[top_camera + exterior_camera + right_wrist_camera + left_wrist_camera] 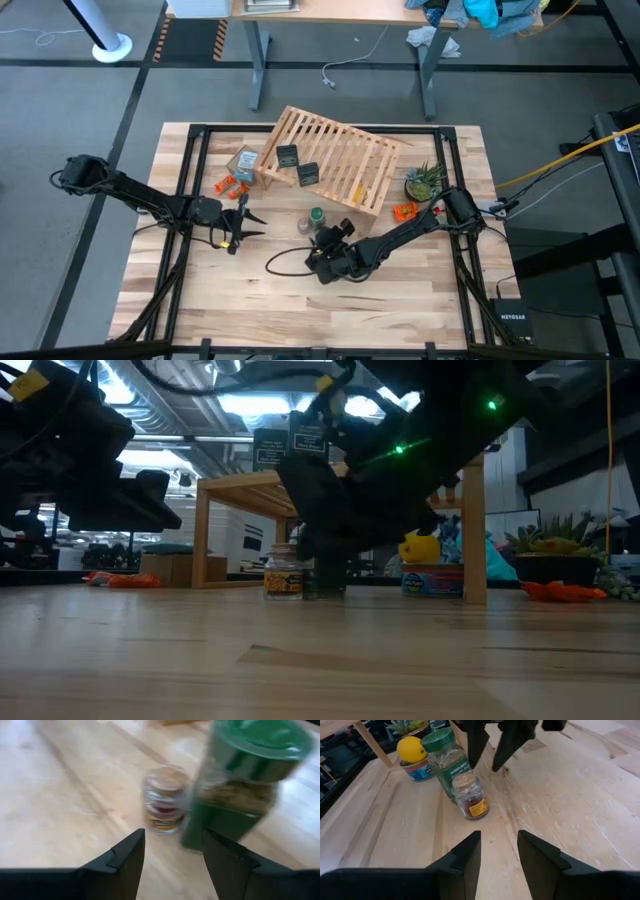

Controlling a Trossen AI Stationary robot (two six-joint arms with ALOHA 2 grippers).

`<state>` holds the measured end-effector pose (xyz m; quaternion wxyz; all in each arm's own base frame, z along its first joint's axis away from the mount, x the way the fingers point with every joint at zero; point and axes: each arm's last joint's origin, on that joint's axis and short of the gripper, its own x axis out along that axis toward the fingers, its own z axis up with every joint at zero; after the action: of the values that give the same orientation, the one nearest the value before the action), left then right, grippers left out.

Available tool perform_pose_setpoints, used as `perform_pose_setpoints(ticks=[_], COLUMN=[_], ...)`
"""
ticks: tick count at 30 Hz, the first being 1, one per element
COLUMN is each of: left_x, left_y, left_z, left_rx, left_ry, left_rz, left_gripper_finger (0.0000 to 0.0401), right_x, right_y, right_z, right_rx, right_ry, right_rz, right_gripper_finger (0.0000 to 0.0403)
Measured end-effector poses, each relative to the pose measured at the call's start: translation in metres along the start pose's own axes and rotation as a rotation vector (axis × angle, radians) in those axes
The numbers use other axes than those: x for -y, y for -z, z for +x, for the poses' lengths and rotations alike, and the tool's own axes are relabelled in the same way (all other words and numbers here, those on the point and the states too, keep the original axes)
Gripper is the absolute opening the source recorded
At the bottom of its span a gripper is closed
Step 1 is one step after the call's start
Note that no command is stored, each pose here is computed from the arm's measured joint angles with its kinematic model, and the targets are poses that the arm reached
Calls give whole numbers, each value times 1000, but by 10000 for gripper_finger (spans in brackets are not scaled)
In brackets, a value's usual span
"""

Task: Shelf spices
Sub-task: Put the green seasoning bottle on the shelf

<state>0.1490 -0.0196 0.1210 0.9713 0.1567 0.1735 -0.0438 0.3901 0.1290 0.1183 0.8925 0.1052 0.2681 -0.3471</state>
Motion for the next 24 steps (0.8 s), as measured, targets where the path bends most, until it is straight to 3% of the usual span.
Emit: perform_pose_setpoints(ticks=[9,24], left_x=[0,0], left_y=[0,2], left_z=[0,0], left_rx=[-5,-17], left_ry=[-3,1], left_rz=[1,-32], left_gripper_finger=[123,123], right_x=[-8,-17], right_y=[-2,14], right_z=[-3,-30], right_rx=[6,124], right_ry=[-77,2], right_rz=[-39,-112], right_gripper_finger=[198,198])
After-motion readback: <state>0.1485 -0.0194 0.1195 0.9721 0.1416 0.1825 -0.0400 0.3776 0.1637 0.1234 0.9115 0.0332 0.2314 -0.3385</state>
